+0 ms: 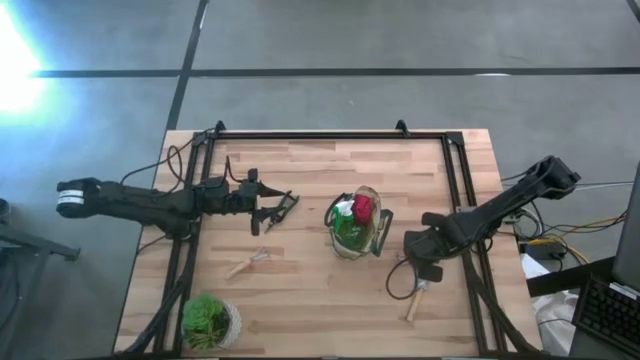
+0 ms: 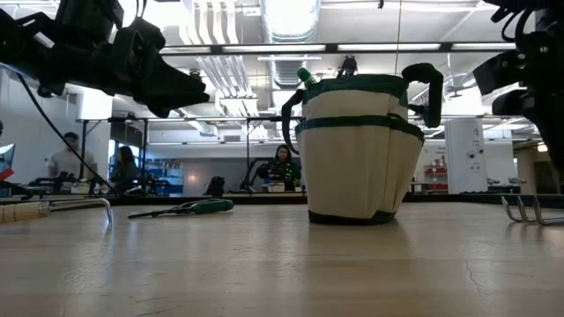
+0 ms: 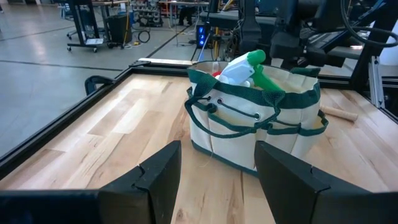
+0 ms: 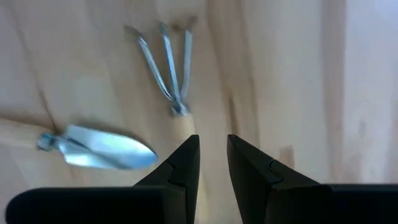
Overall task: Pick & Place Garden tools in Gardening bag
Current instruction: Put the right hand rake into the pocket of the gardening bag
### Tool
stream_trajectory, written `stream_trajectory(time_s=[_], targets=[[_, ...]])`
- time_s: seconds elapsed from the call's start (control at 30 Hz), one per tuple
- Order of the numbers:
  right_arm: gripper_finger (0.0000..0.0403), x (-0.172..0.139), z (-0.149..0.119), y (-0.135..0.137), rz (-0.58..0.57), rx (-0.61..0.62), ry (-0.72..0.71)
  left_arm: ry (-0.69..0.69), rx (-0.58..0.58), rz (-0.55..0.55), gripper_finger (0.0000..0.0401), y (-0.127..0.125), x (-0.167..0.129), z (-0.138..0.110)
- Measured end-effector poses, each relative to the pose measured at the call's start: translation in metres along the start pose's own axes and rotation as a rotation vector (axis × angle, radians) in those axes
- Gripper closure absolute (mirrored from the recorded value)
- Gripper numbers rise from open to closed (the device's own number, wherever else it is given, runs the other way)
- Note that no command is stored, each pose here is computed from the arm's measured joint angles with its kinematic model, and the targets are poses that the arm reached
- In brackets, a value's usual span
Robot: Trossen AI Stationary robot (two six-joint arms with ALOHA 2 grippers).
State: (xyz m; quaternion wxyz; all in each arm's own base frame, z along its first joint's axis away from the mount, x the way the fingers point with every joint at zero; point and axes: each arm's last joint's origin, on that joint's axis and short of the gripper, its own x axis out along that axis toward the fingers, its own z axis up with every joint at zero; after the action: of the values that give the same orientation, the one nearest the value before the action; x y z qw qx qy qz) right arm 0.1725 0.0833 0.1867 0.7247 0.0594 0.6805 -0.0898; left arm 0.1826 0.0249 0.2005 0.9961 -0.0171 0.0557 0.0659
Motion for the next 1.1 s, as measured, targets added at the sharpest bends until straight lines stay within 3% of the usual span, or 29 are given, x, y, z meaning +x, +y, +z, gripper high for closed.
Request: stream_trajectory(time_s=[0.17,1.1], targets=[[0.0324,0.007,0.002,0.003,0.069,-0.032,-0.034,0.0,0.0,0.0,0.0194,0.0,0.0,0.0],[0.0324,0.046,-0.011,-0.001,0.18,0.012,-0.063,0.001,0.0,0.0,0.0194,0.0,0.0,0.0]])
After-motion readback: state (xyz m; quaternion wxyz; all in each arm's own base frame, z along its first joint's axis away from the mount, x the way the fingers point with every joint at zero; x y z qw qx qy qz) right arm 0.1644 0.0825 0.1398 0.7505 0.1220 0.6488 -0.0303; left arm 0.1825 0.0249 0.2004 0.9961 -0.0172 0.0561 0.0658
